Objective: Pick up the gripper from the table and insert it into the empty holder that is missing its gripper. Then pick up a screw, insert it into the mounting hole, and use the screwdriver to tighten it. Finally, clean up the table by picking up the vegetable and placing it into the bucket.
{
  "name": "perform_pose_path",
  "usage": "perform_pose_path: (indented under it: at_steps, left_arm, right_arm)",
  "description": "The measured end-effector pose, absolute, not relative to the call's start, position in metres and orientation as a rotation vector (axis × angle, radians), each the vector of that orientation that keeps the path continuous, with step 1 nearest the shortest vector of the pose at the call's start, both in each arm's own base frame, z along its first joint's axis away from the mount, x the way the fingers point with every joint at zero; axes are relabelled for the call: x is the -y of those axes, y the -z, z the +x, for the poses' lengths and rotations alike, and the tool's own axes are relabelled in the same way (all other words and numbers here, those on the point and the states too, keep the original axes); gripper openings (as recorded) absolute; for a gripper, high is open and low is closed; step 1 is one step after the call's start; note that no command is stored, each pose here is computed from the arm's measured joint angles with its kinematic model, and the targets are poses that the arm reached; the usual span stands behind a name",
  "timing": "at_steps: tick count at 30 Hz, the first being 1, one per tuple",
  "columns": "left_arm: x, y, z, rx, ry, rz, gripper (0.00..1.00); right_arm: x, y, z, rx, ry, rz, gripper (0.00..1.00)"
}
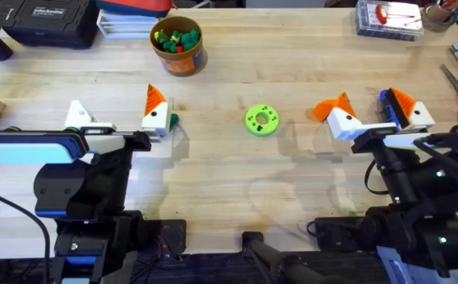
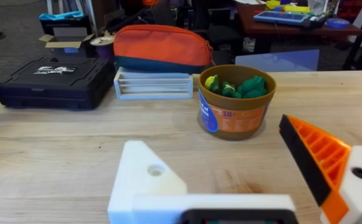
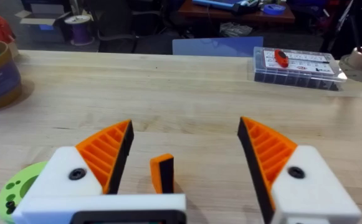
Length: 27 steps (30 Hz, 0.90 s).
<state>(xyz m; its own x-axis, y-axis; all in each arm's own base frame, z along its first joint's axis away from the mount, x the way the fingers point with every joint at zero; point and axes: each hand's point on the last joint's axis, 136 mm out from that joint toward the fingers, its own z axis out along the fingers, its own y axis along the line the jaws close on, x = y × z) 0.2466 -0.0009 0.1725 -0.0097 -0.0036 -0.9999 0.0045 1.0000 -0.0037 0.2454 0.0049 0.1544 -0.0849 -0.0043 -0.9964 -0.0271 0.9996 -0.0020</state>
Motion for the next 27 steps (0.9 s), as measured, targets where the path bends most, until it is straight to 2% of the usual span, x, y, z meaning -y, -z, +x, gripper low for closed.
perform_pose_path:
  at_steps: [12, 15, 19, 23, 27]
  left_arm:
    - [0.004, -0.176, 0.246, -1.574, 0.027, 0.008, 0.928]
    - [0.006, -0.172, 0.240, -1.664, 0.040, 0.011, 0.926]
    - [0.007, -0.205, 0.222, -1.763, 0.046, 0.014, 0.927]
    - [0.009, -0.238, 0.205, -1.898, 0.058, 0.019, 0.927]
    - [0.012, -0.238, 0.198, -2.106, 0.085, 0.027, 0.927]
  right_arm:
    - [-0.003, -0.154, 0.245, -1.658, -0.008, -0.018, 0.994]
    - [-0.004, -0.152, 0.243, -1.693, -0.012, -0.021, 0.994]
    - [-0.006, -0.156, 0.229, -1.826, -0.023, -0.028, 0.994]
    - [-0.006, -0.191, 0.215, -1.919, -0.029, -0.029, 0.993]
    - [-0.006, -0.217, 0.209, -2.025, -0.032, -0.028, 0.994]
